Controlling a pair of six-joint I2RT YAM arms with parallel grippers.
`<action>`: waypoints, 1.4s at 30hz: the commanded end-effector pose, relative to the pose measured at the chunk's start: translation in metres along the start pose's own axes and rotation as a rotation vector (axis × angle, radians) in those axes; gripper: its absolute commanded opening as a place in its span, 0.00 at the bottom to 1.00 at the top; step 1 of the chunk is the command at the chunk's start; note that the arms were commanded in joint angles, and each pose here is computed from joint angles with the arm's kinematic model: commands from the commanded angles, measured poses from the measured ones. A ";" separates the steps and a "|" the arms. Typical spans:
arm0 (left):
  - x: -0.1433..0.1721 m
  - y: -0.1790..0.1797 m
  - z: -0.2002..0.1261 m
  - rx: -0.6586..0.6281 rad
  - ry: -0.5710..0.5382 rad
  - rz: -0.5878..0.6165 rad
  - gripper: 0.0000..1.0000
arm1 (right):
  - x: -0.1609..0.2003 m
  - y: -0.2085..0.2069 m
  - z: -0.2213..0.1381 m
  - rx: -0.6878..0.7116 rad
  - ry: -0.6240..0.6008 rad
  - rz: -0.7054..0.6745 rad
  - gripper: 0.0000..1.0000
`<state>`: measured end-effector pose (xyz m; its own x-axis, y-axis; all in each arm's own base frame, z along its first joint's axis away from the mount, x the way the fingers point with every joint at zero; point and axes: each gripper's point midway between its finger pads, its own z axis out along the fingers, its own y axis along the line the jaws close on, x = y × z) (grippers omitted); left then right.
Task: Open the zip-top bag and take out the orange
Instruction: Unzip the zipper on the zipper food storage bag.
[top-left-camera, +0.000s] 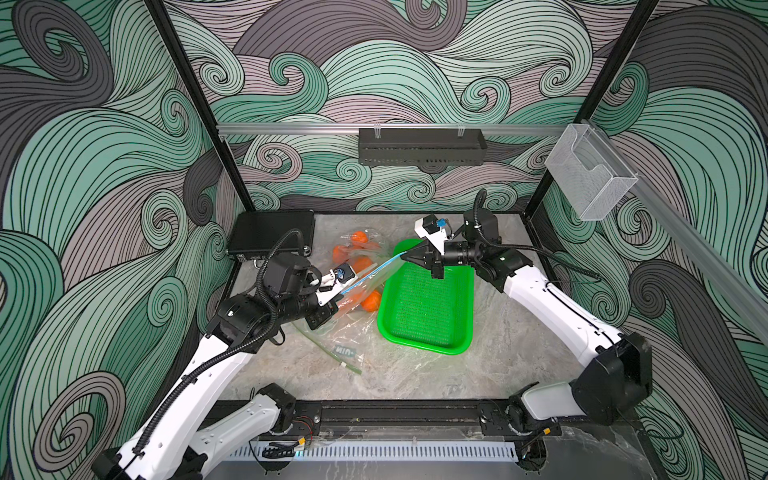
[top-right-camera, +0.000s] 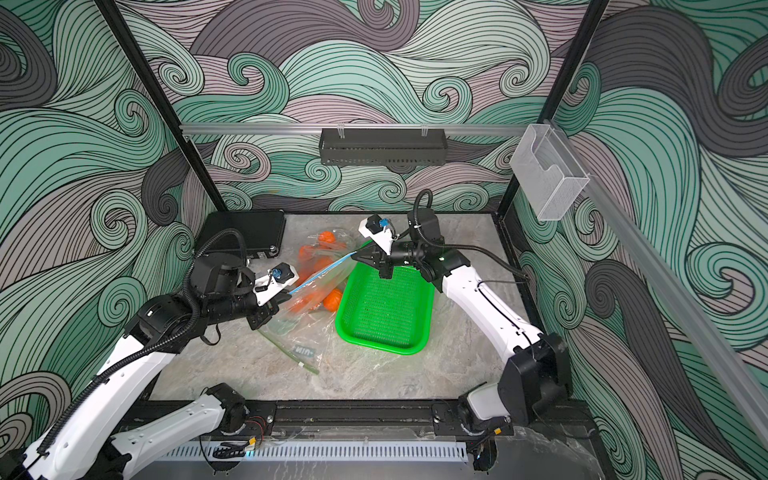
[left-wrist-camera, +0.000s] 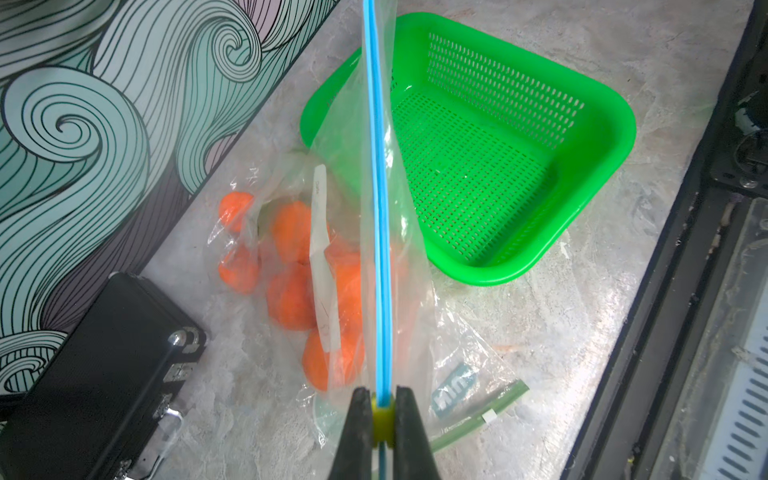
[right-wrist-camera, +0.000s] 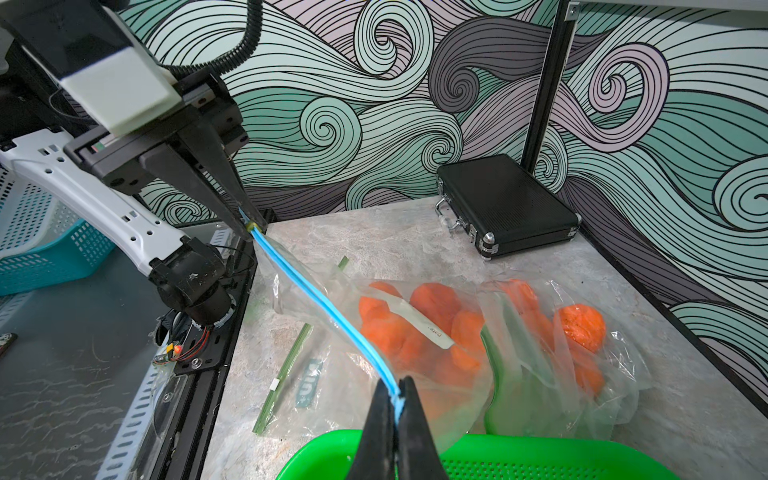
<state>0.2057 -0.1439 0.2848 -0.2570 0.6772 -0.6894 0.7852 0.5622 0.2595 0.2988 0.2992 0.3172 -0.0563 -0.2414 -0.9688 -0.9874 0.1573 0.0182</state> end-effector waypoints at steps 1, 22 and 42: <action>0.036 -0.009 -0.013 0.001 0.133 -0.043 0.00 | -0.017 -0.022 -0.012 0.084 -0.039 -0.040 0.00; 0.049 -0.019 -0.021 0.013 0.143 -0.088 0.00 | -0.011 -0.015 -0.009 0.055 -0.044 -0.025 0.00; 0.033 -0.019 -0.024 0.027 0.084 -0.100 0.47 | -0.004 0.003 0.002 -0.008 -0.033 -0.063 0.00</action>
<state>0.1746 -0.1224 0.2710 -0.3607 0.6574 -0.6616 0.7650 0.6143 0.1934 0.3010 0.3001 0.3189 -0.0377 -0.2282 -0.9729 -0.9876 0.1570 0.0015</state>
